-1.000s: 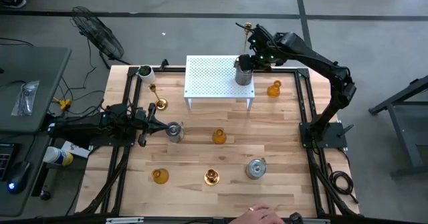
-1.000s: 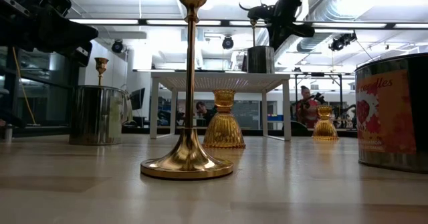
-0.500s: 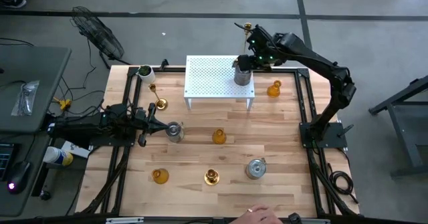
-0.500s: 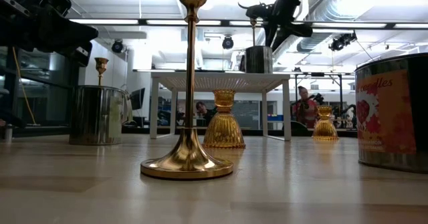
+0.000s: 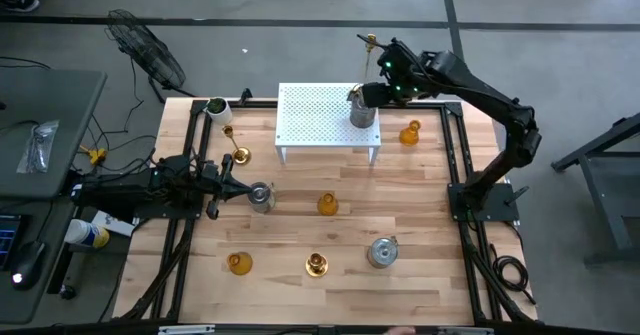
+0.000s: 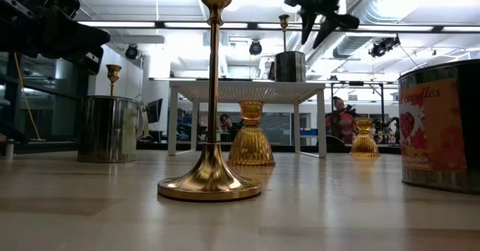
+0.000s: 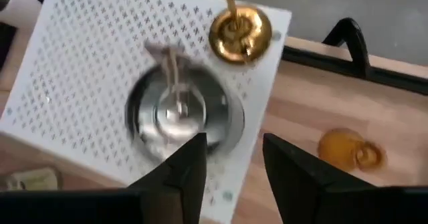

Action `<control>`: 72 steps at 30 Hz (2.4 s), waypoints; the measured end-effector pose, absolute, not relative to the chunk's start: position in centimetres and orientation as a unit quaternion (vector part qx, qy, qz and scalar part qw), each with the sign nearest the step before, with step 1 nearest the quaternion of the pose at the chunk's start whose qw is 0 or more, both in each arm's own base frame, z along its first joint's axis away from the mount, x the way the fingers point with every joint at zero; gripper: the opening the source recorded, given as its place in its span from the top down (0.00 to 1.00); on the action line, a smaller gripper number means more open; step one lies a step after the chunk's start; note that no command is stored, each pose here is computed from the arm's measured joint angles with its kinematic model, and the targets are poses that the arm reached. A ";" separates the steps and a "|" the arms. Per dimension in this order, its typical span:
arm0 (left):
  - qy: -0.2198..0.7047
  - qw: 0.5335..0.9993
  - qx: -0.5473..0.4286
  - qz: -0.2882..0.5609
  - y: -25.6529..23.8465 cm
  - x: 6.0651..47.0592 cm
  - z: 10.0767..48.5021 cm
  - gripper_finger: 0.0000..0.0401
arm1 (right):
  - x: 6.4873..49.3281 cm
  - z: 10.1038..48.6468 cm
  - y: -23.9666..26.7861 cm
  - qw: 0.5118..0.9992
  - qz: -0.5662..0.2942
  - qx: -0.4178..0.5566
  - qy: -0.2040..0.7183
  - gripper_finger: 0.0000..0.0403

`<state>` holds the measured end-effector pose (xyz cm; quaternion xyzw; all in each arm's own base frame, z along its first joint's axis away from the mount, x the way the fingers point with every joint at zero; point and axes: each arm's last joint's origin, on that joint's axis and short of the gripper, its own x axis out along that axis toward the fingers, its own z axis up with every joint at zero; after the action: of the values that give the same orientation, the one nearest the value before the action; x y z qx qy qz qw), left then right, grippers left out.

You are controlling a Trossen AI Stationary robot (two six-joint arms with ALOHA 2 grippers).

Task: Pick & Place candle stick holders
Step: Put the top orange glass candle holder on the shelf

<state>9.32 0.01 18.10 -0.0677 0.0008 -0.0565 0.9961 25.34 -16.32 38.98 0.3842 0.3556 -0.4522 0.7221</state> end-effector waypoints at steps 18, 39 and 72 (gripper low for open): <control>0.001 0.996 -0.068 -0.056 0.0 9.3 18.1 1.00 | 20.3 35.1 -9.6 0.640 -0.523 0.387 0.409 0.65; 0.001 0.996 -0.068 -0.056 0.0 9.3 18.1 1.00 | 17.6 26.5 -12.5 0.623 -0.584 0.343 0.391 0.22; 0.001 0.996 -0.068 -0.056 0.0 9.3 18.1 1.00 | 18.0 19.2 -17.6 0.572 -0.636 0.403 0.325 0.17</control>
<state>9.32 0.01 18.08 -0.0675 0.0009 -0.0563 0.9961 17.98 -17.58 19.22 0.4033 0.3254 -0.6358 0.5721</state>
